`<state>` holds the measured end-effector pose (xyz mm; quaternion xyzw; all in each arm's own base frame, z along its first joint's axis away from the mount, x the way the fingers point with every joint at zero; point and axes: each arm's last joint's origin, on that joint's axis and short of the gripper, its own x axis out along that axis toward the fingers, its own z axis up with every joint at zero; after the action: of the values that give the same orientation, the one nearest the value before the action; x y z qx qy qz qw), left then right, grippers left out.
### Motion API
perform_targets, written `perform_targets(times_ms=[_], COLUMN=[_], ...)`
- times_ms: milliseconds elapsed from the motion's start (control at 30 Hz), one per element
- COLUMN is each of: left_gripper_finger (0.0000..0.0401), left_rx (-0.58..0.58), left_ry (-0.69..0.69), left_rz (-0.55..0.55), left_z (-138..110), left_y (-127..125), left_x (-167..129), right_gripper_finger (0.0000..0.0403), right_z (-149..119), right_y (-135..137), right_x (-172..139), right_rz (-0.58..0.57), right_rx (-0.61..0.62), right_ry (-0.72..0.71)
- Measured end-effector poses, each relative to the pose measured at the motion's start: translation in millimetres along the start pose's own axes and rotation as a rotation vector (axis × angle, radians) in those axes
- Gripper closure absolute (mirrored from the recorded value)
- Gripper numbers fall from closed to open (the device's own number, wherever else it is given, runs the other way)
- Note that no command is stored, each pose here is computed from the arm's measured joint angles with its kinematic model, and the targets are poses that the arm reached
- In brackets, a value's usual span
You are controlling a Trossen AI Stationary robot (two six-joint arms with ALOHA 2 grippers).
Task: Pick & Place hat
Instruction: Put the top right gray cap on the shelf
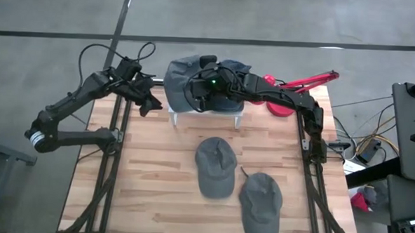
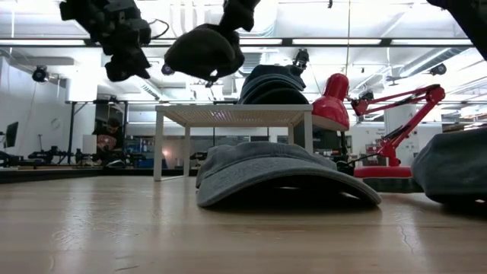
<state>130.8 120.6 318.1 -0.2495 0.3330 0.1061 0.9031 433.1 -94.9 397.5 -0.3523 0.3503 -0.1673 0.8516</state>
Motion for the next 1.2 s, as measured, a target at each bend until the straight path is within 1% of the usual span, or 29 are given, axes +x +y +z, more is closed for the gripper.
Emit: perform_targets(times_ms=[167, 367, 500, 700, 967, 1100, 1200], left_gripper_finger=[0.0275, 0.0275, 0.0275, 0.0275, 0.0277, 0.0277, 0.0277], left_rx=[-0.033, -0.03, 0.0, 0.084, 0.201, 0.206, 0.206], left_ry=[0.014, 0.006, -0.034, -0.094, -0.236, -0.287, -0.346], left_rz=[0.002, 0.002, 0.001, 0.006, -0.011, -0.017, -0.067], left_z=[-11, -18, -20, -26, -35, -45, -53], left_y=[7, 11, 11, 7, -3, -5, -6], left_x=[10, 17, 17, 10, -4, -5, -3], right_gripper_finger=[0.0395, 0.0395, 0.0395, 0.0395, 0.0395, 0.0395, 0.0395], right_z=[0, -5, -8, -14, -21, -25, -27], right_y=[1, 5, 9, 15, 22, 27, 30], right_x=[7, 16, 24, 36, 48, 52, 54], right_rz=[-0.013, -0.007, 0.001, 0.016, 0.022, 0.018, 0.026], right_rx=[0.066, 0.117, 0.141, 0.157, 0.169, 0.176, 0.194], right_ry=[0.001, 0.042, 0.059, 0.094, 0.127, 0.152, 0.167])
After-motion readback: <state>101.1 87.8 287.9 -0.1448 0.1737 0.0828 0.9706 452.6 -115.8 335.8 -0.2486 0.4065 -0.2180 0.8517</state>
